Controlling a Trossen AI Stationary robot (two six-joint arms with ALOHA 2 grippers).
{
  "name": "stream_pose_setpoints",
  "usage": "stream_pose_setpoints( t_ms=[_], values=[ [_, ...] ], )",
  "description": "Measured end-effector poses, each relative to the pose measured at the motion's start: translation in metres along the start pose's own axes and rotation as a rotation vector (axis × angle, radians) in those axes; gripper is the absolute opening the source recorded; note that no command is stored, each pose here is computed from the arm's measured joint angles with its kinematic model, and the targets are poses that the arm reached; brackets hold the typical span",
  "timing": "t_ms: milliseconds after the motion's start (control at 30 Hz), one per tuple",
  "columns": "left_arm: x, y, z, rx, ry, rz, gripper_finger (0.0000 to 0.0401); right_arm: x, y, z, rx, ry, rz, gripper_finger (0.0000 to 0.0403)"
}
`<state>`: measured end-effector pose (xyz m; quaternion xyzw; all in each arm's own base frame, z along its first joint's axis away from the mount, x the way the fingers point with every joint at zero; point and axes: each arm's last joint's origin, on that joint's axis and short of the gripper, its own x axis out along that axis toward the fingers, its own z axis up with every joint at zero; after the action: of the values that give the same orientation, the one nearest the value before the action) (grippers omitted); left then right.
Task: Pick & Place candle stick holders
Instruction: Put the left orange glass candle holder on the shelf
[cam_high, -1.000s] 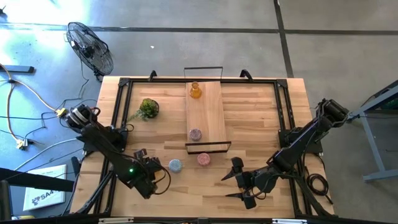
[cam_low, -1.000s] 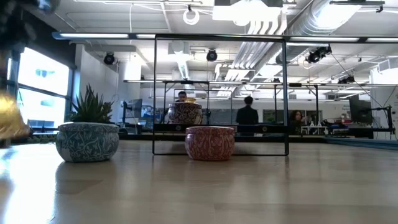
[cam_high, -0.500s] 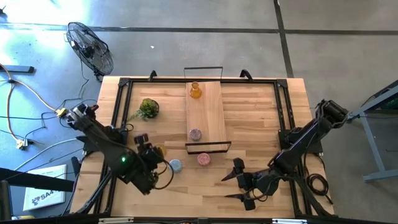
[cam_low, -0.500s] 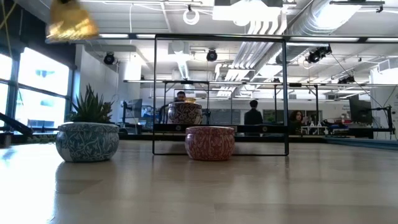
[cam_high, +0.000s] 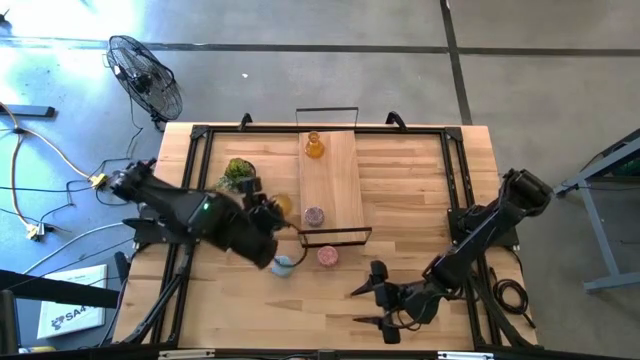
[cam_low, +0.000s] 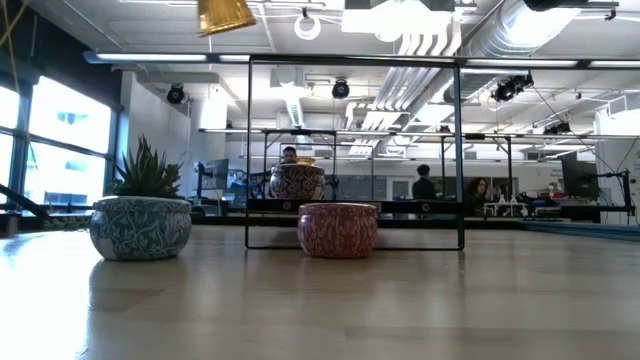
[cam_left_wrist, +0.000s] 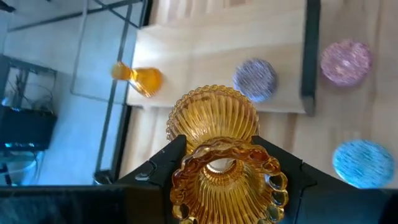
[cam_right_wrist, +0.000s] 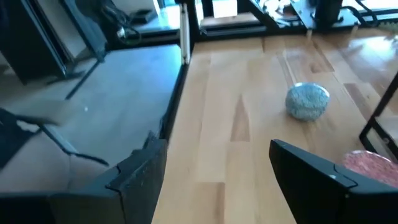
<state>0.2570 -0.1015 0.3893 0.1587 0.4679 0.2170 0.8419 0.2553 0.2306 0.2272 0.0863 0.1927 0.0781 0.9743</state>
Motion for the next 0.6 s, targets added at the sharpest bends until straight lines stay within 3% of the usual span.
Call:
stream_pose_setpoints(
  t_ms=[233,400,600],
  values=[
    [0.016,0.044,0.022,0.026,-0.012,0.031,0.0151,-0.006,0.012,0.002,0.034,-0.090,-0.003,0.0279],
    [0.031,0.079,0.040,0.033,-0.073,-0.001,0.0151,-0.011,0.020,0.003,0.057,-0.144,-0.019,0.0279],
    [0.048,0.125,0.057,-0.050,-0.207,-0.100,0.0151,-0.016,0.025,0.002,0.080,-0.191,-0.069,0.0279]
  ],
)
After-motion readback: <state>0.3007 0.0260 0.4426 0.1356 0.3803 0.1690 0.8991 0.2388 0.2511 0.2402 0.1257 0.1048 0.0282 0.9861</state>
